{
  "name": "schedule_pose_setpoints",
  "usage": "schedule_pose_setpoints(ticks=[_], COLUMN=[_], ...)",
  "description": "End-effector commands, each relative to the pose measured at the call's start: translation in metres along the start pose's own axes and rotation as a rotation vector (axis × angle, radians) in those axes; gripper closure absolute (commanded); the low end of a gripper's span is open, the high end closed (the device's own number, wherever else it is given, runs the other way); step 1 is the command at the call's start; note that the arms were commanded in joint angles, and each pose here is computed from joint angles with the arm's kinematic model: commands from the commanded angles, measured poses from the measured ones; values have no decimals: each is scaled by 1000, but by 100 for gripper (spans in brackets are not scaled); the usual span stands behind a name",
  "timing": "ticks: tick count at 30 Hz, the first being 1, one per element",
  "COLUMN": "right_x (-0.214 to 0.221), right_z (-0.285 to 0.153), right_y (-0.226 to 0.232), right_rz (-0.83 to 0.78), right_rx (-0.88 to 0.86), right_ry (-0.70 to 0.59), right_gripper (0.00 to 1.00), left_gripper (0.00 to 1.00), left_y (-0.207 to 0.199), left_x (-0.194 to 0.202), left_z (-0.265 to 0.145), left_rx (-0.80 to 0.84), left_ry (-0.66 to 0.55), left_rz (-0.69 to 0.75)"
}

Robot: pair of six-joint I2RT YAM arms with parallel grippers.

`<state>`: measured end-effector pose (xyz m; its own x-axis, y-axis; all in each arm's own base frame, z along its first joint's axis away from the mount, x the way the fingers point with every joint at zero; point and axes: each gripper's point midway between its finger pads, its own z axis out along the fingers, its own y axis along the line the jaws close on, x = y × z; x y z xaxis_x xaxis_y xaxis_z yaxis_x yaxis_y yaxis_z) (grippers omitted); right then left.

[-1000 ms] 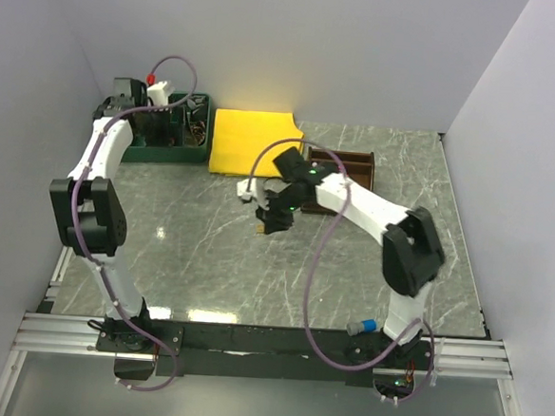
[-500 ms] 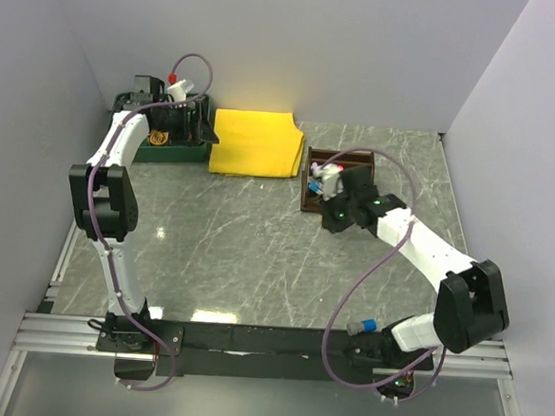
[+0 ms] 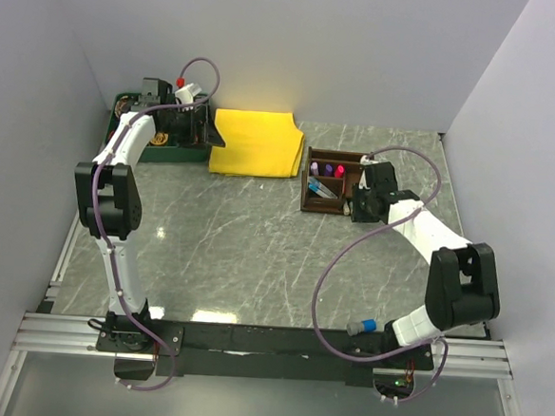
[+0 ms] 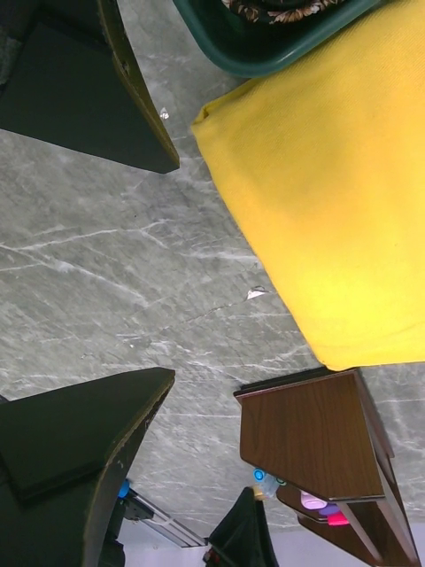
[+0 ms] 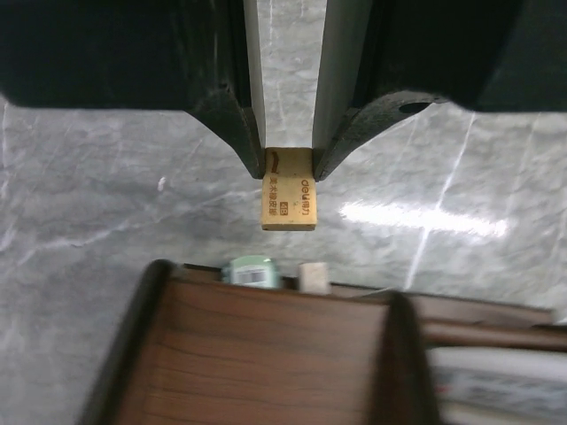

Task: Sort the stationery into containers
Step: Place the stationery in the storage box.

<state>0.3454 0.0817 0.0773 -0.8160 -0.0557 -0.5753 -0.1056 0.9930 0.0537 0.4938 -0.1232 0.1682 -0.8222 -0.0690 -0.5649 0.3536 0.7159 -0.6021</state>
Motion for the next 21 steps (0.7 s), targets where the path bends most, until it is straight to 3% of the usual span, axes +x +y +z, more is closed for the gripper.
schedule_pose_setpoints(ticks=[1,21], right_x=[-31,-68], right_z=[3,34], right_y=[-12,-11], right_rz=[76,100], right_rx=[58,126], right_ry=[-83,-150], right_gripper=[100,100], left_gripper=[1,1], left_y=[-12,-3], left_x=[-17,-14], left_z=[-10,-8], left_rx=[14,-17], left_ry=[-52,-41], left_rz=[60,63])
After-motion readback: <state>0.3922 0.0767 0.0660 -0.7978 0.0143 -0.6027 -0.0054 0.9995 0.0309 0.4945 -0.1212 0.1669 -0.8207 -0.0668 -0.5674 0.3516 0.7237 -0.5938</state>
